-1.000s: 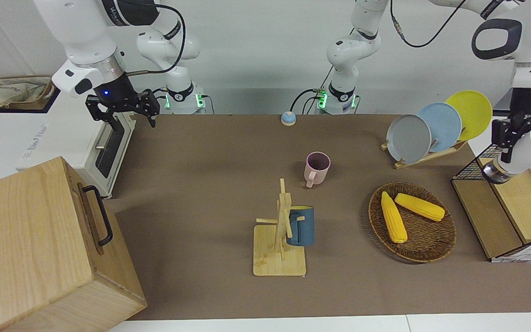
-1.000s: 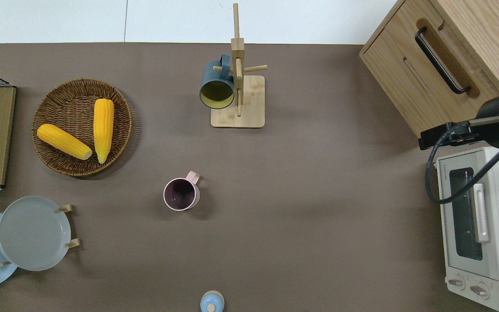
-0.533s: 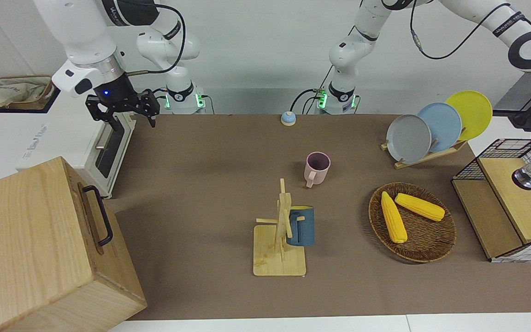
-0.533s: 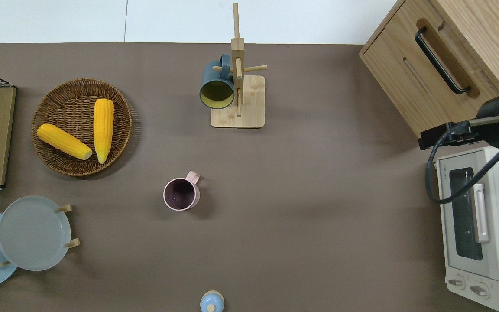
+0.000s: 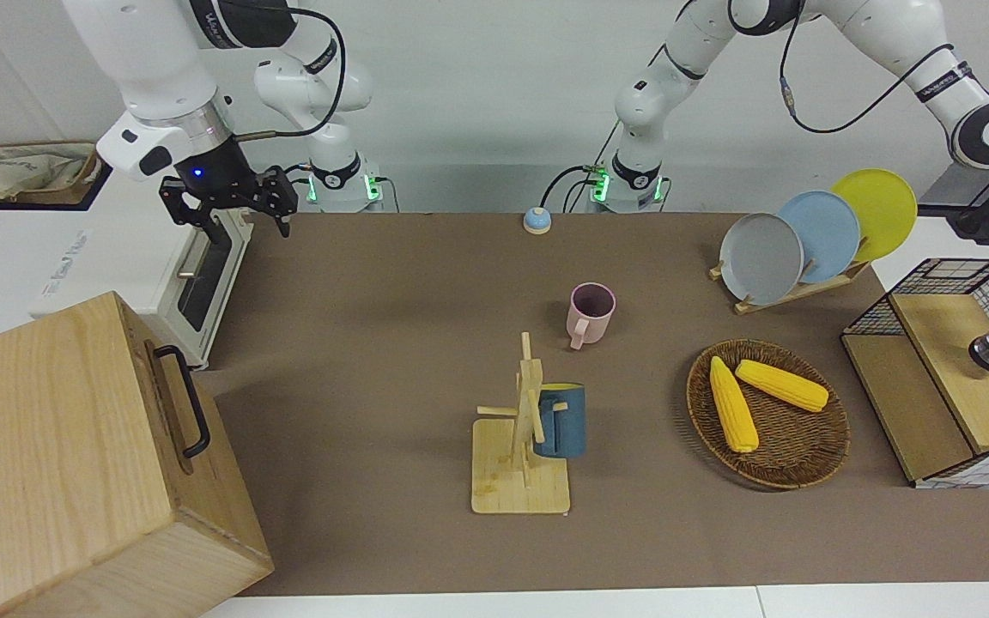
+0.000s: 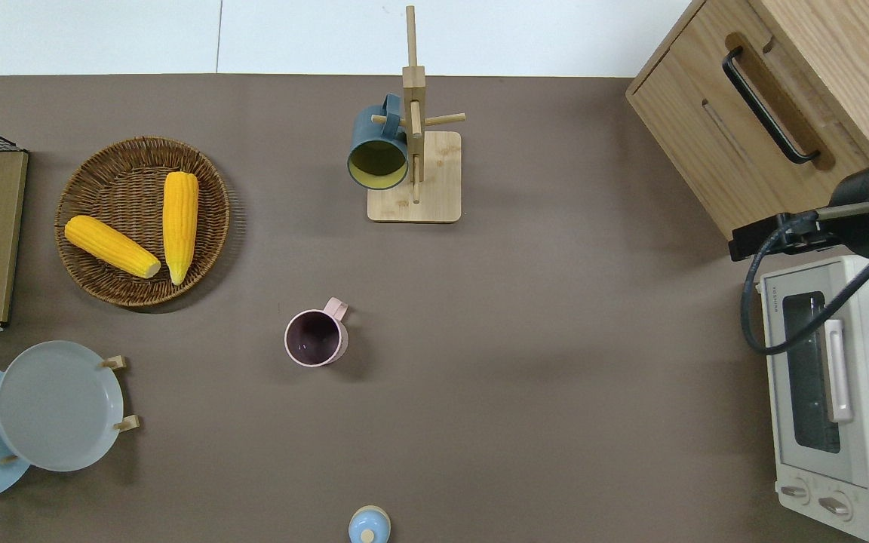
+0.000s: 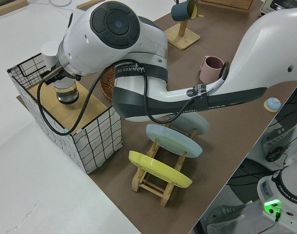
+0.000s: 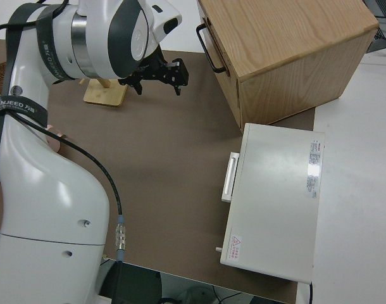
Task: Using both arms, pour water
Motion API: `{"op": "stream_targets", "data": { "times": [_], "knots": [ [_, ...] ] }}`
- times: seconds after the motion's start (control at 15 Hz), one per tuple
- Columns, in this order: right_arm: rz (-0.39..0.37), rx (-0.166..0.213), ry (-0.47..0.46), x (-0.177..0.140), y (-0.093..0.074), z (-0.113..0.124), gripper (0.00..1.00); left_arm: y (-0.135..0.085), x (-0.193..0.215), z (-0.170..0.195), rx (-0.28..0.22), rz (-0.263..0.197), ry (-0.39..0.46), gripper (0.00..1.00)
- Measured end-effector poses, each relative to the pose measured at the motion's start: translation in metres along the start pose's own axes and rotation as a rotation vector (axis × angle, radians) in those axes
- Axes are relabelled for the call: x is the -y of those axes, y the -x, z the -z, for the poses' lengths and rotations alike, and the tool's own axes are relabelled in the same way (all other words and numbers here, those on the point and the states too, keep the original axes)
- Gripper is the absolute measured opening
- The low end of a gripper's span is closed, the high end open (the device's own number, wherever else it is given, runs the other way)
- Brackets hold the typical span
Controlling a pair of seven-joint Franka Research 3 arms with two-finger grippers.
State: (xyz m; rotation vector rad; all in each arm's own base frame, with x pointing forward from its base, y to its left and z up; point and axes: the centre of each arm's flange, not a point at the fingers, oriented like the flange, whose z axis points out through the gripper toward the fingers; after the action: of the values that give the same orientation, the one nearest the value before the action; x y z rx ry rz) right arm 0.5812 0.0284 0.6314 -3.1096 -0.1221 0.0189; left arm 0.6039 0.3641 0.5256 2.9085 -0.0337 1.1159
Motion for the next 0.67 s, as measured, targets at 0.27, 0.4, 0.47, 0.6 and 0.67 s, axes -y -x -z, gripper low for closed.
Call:
{"op": "stream_targets", "data": {
  "times": [0.27, 0.4, 0.47, 0.6, 0.67],
  "knots": [
    [0.000, 0.000, 0.000, 0.000, 0.000, 0.000, 1.00, 0.017, 0.014, -0.018, 0.005, 0.005, 0.022, 0.63],
    [0.000, 0.000, 0.000, 0.000, 0.000, 0.000, 1.00, 0.020, 0.018, -0.018, -0.012, 0.012, 0.034, 0.63],
    [0.000, 0.000, 0.000, 0.000, 0.000, 0.000, 1.00, 0.021, 0.019, -0.018, -0.017, 0.013, 0.038, 0.63],
    [0.000, 0.000, 0.000, 0.000, 0.000, 0.000, 1.00, 0.021, 0.018, -0.020, -0.021, 0.013, 0.043, 0.74],
    [0.000, 0.000, 0.000, 0.000, 0.000, 0.000, 1.00, 0.021, 0.018, -0.020, -0.023, 0.013, 0.045, 0.90]
  ]
}}
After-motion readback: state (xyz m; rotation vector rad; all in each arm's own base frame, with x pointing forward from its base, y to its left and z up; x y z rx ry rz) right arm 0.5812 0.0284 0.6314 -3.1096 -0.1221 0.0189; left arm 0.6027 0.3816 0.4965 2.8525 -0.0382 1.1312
